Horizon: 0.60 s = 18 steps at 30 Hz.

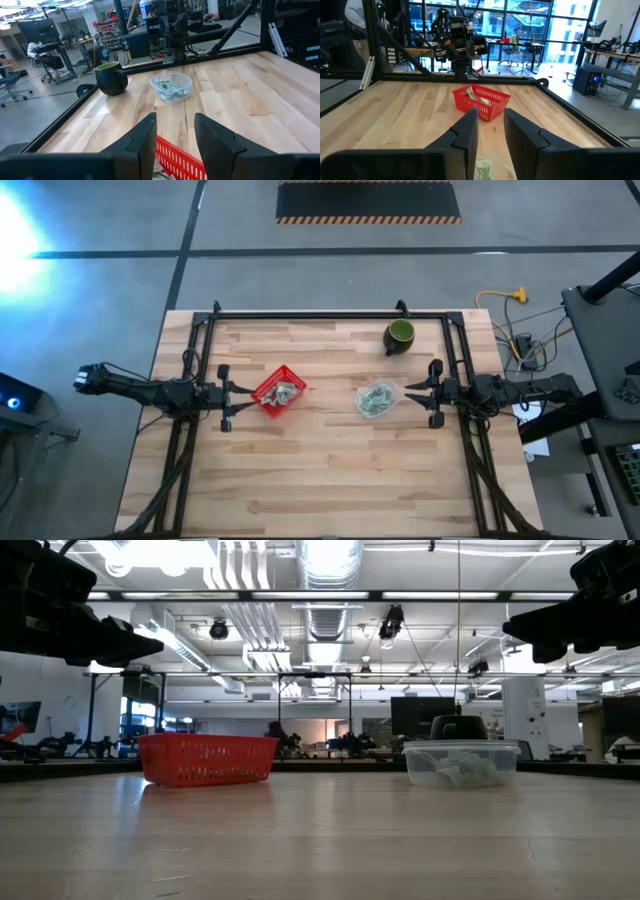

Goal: Pick and place items into bin
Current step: Return to Home Position

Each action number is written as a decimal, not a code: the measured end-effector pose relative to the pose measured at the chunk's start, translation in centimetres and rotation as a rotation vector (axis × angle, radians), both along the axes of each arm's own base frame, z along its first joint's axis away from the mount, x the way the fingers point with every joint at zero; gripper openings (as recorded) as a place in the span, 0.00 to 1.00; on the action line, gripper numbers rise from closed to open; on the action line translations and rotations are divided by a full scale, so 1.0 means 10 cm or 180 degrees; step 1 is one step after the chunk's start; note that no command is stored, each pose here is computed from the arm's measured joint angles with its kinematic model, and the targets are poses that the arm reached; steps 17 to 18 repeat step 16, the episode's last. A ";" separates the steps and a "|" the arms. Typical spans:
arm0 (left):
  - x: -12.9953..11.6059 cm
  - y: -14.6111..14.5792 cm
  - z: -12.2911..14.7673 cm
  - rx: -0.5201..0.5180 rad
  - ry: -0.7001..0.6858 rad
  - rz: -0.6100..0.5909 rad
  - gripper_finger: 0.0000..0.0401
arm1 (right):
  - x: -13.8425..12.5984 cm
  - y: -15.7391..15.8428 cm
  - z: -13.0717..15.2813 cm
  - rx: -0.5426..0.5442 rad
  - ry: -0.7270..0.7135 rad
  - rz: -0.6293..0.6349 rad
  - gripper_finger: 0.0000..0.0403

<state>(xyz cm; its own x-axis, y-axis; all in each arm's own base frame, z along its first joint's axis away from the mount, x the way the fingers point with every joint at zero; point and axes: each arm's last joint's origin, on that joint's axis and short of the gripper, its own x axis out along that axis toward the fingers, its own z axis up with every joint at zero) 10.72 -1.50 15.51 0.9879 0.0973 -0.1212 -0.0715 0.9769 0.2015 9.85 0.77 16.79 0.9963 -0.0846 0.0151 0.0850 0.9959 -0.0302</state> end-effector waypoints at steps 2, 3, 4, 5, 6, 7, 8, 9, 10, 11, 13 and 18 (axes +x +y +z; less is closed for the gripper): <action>0.00 0.00 0.00 0.0000 0.0000 -0.0001 0.29 | 0.00 0.00 0.00 0.0000 -0.0001 0.0000 0.20; 0.00 0.00 0.00 0.0000 0.0000 0.0000 0.29 | 0.00 0.00 0.00 0.0000 -0.0001 0.0000 0.20; 0.00 0.00 0.00 0.0000 0.0000 -0.0001 0.29 | 0.00 0.00 0.00 0.0000 -0.0001 0.0001 0.19; 0.00 0.00 0.00 0.0000 0.0000 -0.0001 0.29 | 0.00 0.00 0.00 0.0000 -0.0001 0.0000 0.19; 0.00 0.00 0.00 0.0000 0.0000 -0.0001 0.29 | 0.00 0.00 0.00 0.0000 0.0000 0.0000 0.19; 0.00 0.00 0.00 0.0000 0.0000 -0.0001 0.29 | 0.00 0.00 0.00 0.0000 0.0000 0.0000 0.18; 0.00 0.00 0.00 0.0000 0.0000 -0.0001 0.29 | 0.00 0.00 0.00 0.0000 0.0000 0.0001 0.18; 0.00 0.00 0.00 0.0000 0.0000 -0.0001 0.29 | 0.00 0.00 0.00 0.0000 0.0000 0.0001 0.18; 0.00 0.00 0.00 0.0000 0.0000 0.0000 0.29 | 0.00 0.00 0.00 0.0000 0.0000 0.0000 0.17; 0.00 0.00 0.00 0.0000 0.0000 0.0000 0.29 | 0.00 0.00 0.00 0.0000 -0.0001 0.0000 0.17; 0.00 0.00 0.00 0.0000 0.0000 -0.0002 0.29 | 0.00 0.00 0.00 0.0000 -0.0001 0.0000 0.17; 0.00 0.00 0.00 0.0000 0.0000 0.0000 0.29 | 0.00 0.00 0.00 0.0000 0.0000 0.0000 0.17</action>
